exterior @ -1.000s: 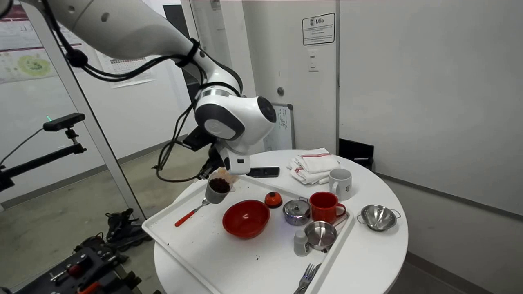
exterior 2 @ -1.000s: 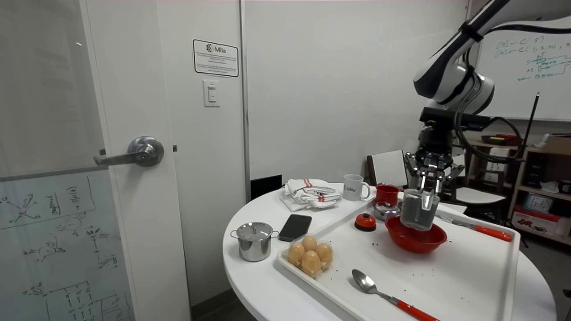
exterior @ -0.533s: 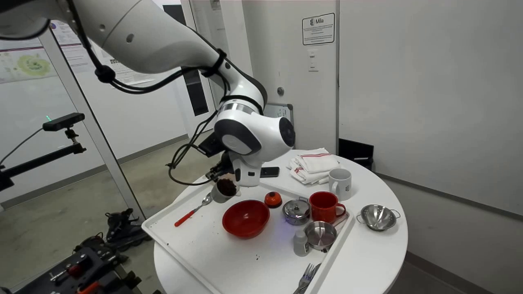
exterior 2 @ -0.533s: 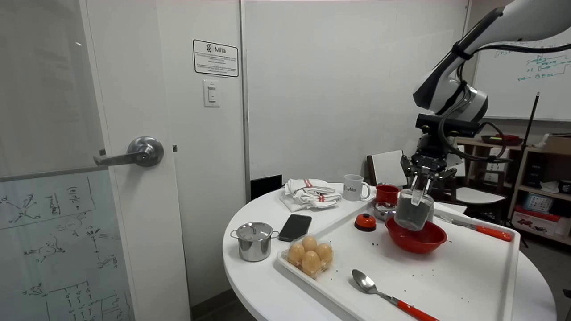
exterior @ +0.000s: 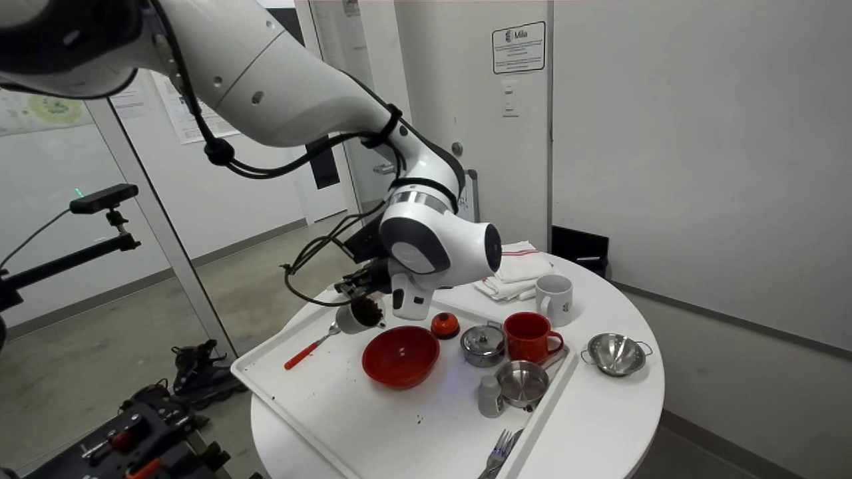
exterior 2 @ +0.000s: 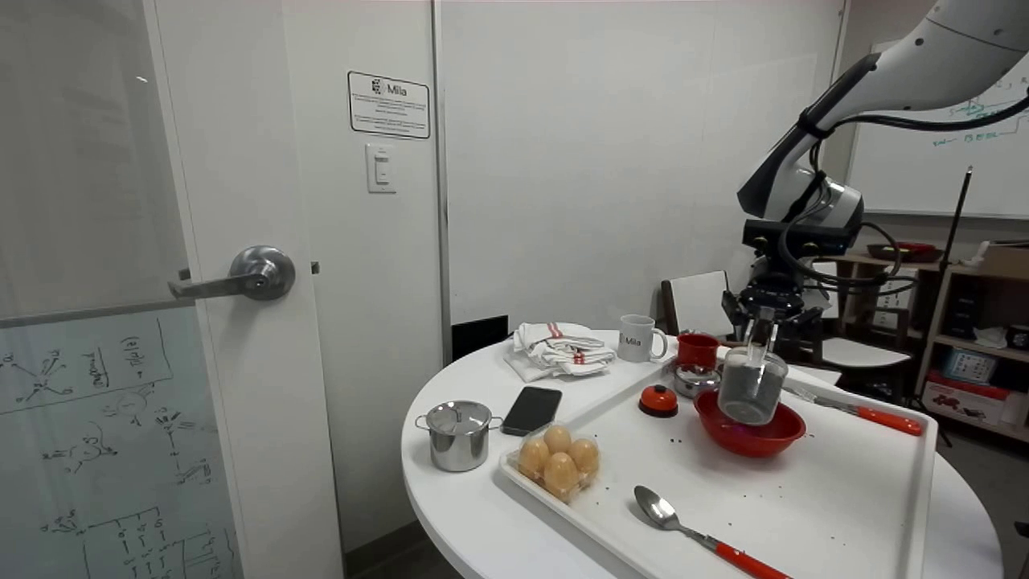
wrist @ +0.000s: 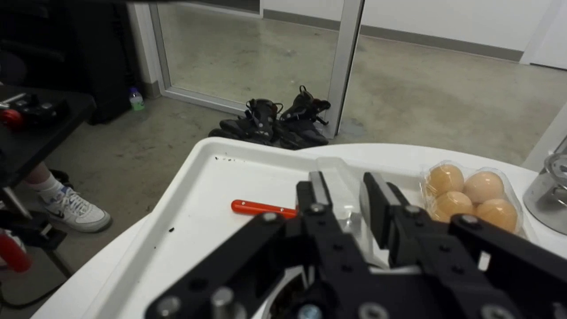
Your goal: Pick the jar and pour some beans into the red bowl
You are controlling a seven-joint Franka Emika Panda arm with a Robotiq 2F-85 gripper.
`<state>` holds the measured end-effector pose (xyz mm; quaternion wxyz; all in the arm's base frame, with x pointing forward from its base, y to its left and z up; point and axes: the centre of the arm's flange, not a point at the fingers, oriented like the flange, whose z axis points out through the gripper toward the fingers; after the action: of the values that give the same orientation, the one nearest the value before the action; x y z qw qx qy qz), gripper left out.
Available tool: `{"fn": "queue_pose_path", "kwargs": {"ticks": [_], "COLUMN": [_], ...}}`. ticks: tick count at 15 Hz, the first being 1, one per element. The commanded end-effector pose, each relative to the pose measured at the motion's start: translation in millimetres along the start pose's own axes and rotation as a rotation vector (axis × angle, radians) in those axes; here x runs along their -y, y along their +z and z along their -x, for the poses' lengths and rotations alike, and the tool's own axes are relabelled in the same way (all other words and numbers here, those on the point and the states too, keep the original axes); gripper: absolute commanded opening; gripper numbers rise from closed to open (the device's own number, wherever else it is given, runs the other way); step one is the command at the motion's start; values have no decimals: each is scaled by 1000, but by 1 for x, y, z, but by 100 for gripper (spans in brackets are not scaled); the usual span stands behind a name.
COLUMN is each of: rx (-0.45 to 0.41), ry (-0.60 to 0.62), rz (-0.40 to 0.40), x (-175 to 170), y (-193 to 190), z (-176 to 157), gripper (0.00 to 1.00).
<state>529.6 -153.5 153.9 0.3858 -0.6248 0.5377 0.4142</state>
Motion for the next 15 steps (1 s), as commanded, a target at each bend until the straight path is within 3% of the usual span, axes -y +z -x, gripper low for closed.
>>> {"fn": "queue_pose_path", "kwargs": {"ticks": [1, 4, 12, 15], "rx": [136, 200, 274, 216], "ry": [-7, -13, -21, -12], "rz": [27, 43, 39, 39], "x": [16, 16, 19, 19], "y": [-9, -11, -20, -19], "z": [-11, -13, -20, -17], "gripper": [8, 8, 9, 8]}}
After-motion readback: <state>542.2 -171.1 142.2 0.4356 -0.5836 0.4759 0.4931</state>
